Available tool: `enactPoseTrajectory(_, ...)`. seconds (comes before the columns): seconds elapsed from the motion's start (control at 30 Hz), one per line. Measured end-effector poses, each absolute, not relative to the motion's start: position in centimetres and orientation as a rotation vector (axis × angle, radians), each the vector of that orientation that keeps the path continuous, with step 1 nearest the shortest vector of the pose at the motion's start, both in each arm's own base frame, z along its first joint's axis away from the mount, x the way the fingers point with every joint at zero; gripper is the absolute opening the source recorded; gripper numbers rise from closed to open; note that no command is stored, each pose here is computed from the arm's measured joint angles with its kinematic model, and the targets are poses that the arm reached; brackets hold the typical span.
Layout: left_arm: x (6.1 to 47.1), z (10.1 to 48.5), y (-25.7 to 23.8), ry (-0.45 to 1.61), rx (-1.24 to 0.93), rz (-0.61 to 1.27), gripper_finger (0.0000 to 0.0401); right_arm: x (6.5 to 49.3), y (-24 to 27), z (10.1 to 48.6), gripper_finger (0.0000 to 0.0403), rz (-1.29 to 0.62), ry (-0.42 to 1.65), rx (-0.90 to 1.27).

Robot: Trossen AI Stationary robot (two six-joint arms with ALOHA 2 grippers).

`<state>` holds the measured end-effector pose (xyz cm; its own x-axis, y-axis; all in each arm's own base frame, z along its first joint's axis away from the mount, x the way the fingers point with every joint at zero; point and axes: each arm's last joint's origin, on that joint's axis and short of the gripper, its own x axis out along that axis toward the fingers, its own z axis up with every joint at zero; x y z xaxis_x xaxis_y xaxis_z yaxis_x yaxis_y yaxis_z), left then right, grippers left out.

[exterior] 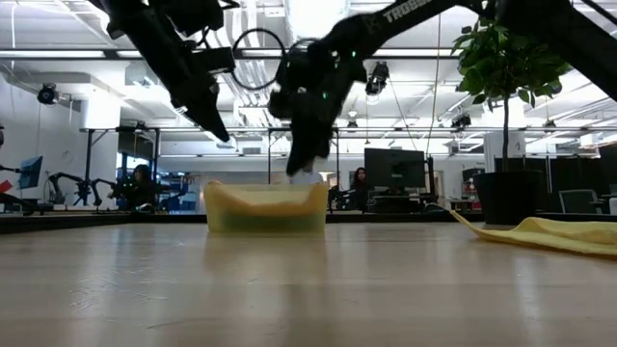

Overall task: Fold microfiber towels
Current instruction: Stack the folded orange microfiber cloth on top of the light blue microfiber cloth

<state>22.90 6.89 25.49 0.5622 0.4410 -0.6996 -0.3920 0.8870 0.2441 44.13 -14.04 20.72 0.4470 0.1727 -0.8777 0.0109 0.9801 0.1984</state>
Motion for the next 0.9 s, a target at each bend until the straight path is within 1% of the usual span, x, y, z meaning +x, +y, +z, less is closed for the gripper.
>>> enactPoseTrajectory(0.1, 23.3, 25.0, 7.0, 0.861, 0.041, 0.441, 0.0051, 43.8, -15.0, 23.2, 0.0009, 0.080, 1.072, 0.176)
enactPoseTrajectory(0.2, 24.1, 23.7, 7.2, 0.901, 0.005, 0.376, 0.0051, 43.4, -16.0, 24.2, 0.0009, 0.024, 1.083, 0.159)
enactPoseTrajectory(0.27, 24.9, 22.7, 7.4, 0.930, -0.012, 0.340, 0.0051, 43.2, -16.6, 24.1, 0.0009, -0.004, 1.093, 0.156)
enactPoseTrajectory(0.4, 26.2, 20.4, 7.8, 1.021, -0.019, 0.325, 0.0051, 42.6, -17.0, 23.3, 0.0008, -0.015, 1.138, 0.177)
enactPoseTrajectory(0.6, 27.2, 18.0, 8.1, 1.124, -0.034, 0.320, 0.0051, 42.0, -16.1, 20.7, 0.0008, -0.008, 1.229, 0.189)
enactPoseTrajectory(0.73, 27.4, 18.4, 8.1, 1.134, -0.037, 0.318, 0.0051, 41.6, -16.2, 19.7, 0.0008, -0.064, 1.275, 0.150)
enactPoseTrajectory(0.9, 26.6, 21.0, 8.0, 1.042, -0.008, 0.363, 0.0051, 41.6, -16.9, 20.8, 0.0008, -0.096, 1.252, 0.152)
